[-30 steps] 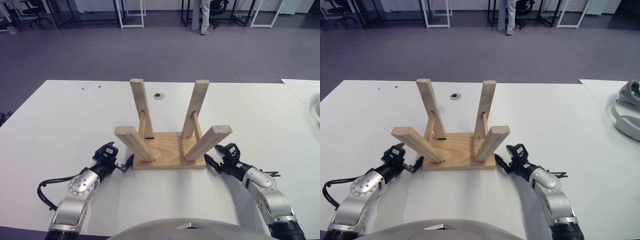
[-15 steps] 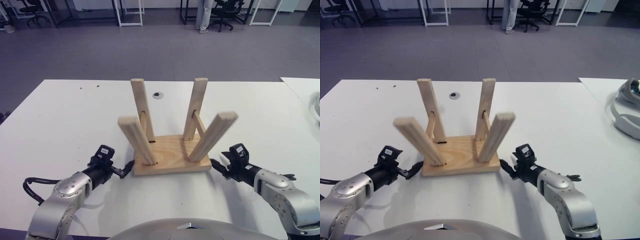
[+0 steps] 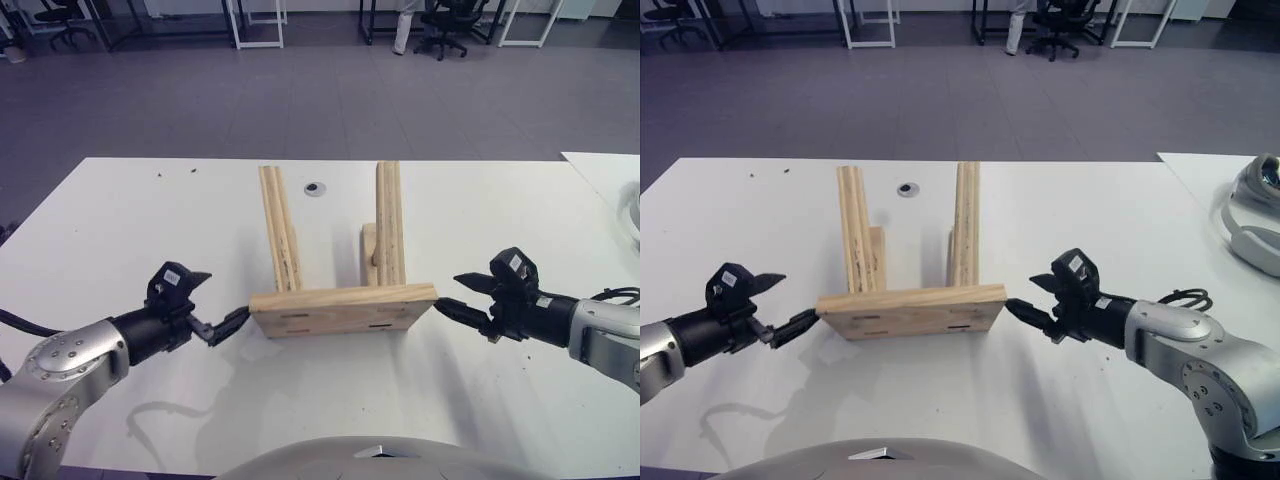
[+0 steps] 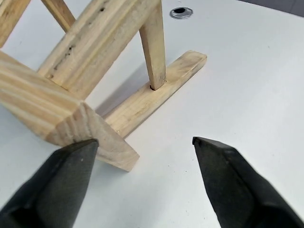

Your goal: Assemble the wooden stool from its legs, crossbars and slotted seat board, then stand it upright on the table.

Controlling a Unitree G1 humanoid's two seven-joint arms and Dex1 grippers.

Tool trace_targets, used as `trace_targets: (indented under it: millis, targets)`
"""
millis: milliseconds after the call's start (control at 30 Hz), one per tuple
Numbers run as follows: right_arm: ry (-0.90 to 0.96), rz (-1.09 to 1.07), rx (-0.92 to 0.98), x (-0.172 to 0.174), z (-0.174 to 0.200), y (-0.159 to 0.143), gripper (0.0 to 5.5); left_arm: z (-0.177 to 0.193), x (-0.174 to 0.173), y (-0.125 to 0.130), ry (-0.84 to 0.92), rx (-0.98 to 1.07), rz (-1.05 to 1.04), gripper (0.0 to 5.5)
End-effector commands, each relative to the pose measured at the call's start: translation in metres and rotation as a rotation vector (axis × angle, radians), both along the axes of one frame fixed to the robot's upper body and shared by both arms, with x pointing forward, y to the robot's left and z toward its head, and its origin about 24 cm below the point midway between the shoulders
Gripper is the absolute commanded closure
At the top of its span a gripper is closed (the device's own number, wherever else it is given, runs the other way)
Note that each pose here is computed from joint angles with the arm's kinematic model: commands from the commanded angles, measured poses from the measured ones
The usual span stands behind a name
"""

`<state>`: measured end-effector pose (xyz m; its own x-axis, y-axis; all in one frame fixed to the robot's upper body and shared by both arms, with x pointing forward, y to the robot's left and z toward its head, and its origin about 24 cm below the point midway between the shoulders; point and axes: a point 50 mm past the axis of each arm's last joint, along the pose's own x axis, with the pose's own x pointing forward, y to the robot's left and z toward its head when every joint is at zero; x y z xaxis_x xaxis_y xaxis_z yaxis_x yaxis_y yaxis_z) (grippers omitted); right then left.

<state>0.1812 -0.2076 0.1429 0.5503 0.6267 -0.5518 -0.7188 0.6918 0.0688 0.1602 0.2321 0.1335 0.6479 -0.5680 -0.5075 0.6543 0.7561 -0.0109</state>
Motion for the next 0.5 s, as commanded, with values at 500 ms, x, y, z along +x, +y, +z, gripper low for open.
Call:
trace_targets:
  millis: [500]
  targets:
    - [-0.087,0.615,-0.130,0.026,-0.015,0.019,1.75,-0.006,0.028,-0.029,0.026,0.083,-0.546,0.50]
